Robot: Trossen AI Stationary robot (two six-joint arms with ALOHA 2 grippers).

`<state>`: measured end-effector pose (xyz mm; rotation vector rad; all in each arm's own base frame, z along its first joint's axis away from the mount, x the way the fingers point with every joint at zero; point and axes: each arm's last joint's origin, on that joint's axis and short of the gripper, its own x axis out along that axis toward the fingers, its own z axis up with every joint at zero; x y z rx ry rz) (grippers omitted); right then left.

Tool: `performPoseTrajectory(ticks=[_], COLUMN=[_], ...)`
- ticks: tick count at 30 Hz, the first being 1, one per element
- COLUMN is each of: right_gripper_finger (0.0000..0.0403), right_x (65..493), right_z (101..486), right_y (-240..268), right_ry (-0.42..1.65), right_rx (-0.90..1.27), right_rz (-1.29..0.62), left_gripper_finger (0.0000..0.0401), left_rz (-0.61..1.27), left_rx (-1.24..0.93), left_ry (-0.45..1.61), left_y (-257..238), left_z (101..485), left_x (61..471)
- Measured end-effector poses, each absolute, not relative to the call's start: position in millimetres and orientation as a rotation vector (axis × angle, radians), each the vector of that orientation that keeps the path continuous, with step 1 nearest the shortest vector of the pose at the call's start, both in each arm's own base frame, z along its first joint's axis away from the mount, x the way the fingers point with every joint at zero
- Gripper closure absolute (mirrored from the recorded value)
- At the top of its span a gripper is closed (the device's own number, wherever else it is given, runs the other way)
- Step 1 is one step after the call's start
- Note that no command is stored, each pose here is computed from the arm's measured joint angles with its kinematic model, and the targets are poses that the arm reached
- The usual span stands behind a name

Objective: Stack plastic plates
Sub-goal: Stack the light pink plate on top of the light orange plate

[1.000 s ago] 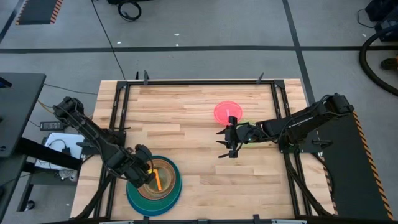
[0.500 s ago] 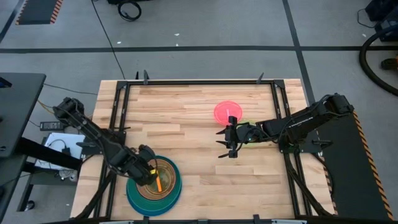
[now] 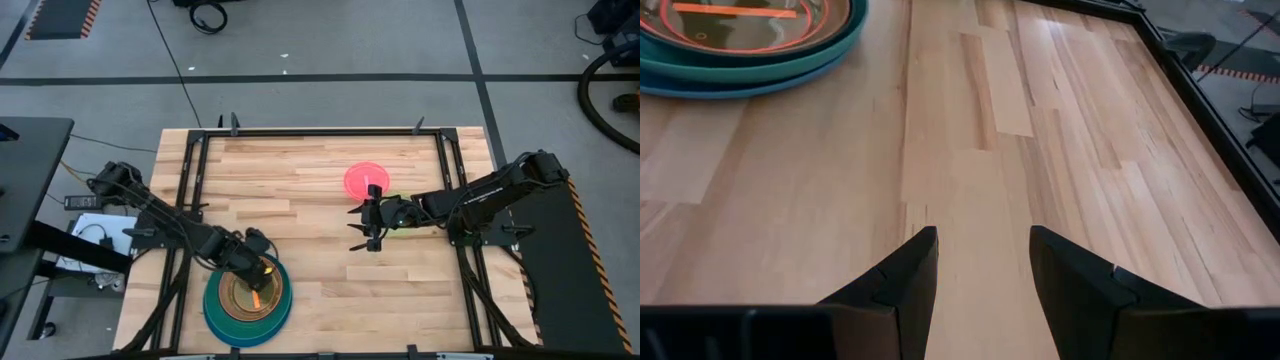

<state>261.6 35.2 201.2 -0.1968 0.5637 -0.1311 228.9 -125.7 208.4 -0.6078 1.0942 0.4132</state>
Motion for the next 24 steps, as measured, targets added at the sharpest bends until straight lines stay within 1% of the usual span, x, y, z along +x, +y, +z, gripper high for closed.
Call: performPoseTrajectory(ticks=[5, 9, 16, 24], right_gripper_finger=[0.0233, 0.0233, 0.0233, 0.0247], right_x=[262, 260, 258, 252], right_z=[200, 198, 194, 190], right_y=[29, 23, 3, -40], right_ry=[0.579, 0.613, 0.675, 0.740], right_rx=[-0.190, -0.191, -0.224, -0.149], right_rz=[-0.153, -0.179, -0.309, -0.426], left_gripper_finger=[0.0234, 0.0235, 0.0235, 0.0235], left_rz=[0.406, 0.440, 0.503, 0.505], left_rx=[-0.605, -0.609, -0.472, -0.388], left_ry=[1.066, 1.028, 0.915, 0.811], left_y=[-116, -109, -100, -92], left_z=[209, 210, 212, 217], left_x=[237, 242, 247, 258])
